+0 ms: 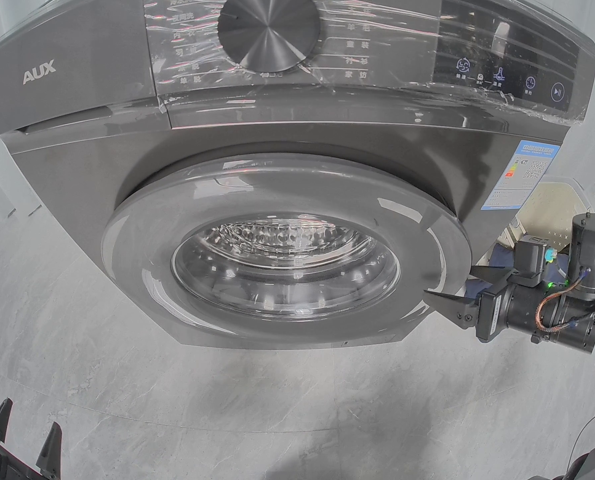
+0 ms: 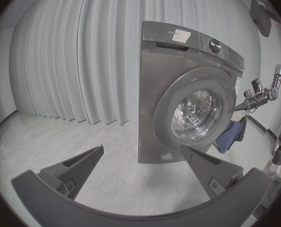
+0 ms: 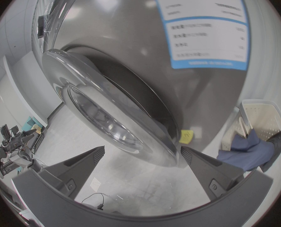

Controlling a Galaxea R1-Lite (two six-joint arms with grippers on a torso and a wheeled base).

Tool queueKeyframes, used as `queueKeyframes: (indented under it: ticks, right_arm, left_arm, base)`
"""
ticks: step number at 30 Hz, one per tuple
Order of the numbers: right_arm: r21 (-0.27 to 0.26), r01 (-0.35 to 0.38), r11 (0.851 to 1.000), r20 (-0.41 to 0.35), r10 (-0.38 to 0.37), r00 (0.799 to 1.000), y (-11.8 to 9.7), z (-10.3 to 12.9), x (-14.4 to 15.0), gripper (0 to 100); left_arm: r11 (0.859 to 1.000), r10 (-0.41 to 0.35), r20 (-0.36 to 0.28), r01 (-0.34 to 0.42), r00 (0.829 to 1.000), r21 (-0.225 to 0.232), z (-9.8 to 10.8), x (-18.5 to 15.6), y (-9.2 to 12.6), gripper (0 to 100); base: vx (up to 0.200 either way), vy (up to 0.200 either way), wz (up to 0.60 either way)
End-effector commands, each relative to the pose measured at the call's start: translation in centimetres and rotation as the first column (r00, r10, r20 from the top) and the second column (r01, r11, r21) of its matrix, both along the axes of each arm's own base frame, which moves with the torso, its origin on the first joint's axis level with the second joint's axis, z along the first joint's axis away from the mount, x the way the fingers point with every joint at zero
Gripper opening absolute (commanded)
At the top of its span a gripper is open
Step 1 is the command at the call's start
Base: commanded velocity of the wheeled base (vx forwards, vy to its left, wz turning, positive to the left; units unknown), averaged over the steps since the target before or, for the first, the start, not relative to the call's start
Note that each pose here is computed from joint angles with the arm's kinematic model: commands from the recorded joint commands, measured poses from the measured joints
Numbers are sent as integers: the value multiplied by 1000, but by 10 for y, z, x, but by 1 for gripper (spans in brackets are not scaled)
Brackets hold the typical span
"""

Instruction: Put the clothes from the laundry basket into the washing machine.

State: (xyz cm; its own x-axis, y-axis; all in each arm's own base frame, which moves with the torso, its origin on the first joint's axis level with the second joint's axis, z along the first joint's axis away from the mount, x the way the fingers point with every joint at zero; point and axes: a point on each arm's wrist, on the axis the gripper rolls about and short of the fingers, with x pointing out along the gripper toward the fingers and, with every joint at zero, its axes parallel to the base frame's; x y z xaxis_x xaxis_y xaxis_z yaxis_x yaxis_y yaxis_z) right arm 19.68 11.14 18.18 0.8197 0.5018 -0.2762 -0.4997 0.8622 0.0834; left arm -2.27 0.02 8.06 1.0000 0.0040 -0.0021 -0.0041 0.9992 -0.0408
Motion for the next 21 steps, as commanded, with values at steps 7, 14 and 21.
queueKeyframes:
  ticks: [7, 14, 21]
  right_arm:
    - [-46, -99, 994, -64, 96, 993, -1, -34, -13, 100]
    - [-37, -110, 993, -35, 108, 994, -12, -31, -31, 100]
    - [-40, -114, 993, -37, 113, 993, -6, -30, -24, 100]
  left_arm:
    - [1000, 1, -2, -1, 1000, -1, -4, 0, 0, 100]
    - [1000, 1, -2, -1, 1000, 1, -4, 0, 0, 100]
    - [1000, 1, -2, -1, 1000, 1, -4, 0, 0, 100]
  base:
    - [0, 0, 0]
    - [0, 0, 0]
    - [-114, 0, 0]
